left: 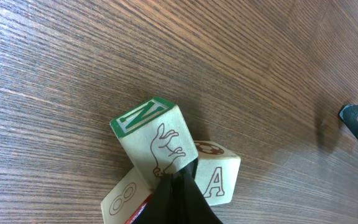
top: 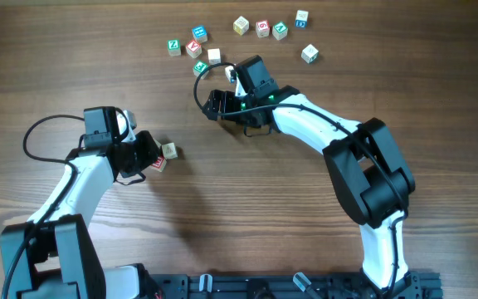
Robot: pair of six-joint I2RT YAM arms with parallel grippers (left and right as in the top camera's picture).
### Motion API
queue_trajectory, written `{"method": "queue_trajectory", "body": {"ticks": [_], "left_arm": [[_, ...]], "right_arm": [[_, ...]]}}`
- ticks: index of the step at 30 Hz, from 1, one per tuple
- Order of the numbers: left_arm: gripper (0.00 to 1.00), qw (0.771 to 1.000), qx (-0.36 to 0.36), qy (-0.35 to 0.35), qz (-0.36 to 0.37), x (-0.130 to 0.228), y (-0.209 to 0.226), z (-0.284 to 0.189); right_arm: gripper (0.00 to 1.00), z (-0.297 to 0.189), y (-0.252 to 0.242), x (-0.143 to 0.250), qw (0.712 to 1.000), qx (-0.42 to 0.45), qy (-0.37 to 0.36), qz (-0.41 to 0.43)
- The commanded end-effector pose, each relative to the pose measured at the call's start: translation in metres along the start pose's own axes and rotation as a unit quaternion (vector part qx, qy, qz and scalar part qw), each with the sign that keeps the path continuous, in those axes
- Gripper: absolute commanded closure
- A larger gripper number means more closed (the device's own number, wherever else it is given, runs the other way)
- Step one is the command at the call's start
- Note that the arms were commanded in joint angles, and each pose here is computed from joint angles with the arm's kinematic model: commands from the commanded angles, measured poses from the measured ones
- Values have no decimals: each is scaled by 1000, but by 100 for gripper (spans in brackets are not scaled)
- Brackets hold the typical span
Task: Form a circle
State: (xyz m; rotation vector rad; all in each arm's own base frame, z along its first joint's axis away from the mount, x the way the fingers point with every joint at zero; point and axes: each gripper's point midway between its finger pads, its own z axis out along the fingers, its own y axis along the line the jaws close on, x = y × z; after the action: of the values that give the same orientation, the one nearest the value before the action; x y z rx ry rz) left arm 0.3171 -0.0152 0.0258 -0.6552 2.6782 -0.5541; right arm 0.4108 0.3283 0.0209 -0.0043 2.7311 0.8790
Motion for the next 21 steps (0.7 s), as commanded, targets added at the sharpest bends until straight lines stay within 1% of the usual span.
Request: {"method": "queue_trajectory", "body": {"ticks": [1, 17, 21], "left_arm": [[96, 1000, -9, 4, -5, 1, 3, 2], [96, 1000, -10, 3, -5, 1, 4, 2], [96, 1000, 3, -3, -1, -3, -2, 0]], "right_arm": [[1, 22, -65, 25, 995, 90, 23, 37], [1, 22, -65, 25, 995, 90, 23, 37], [0, 22, -65, 25, 995, 90, 23, 37]]}}
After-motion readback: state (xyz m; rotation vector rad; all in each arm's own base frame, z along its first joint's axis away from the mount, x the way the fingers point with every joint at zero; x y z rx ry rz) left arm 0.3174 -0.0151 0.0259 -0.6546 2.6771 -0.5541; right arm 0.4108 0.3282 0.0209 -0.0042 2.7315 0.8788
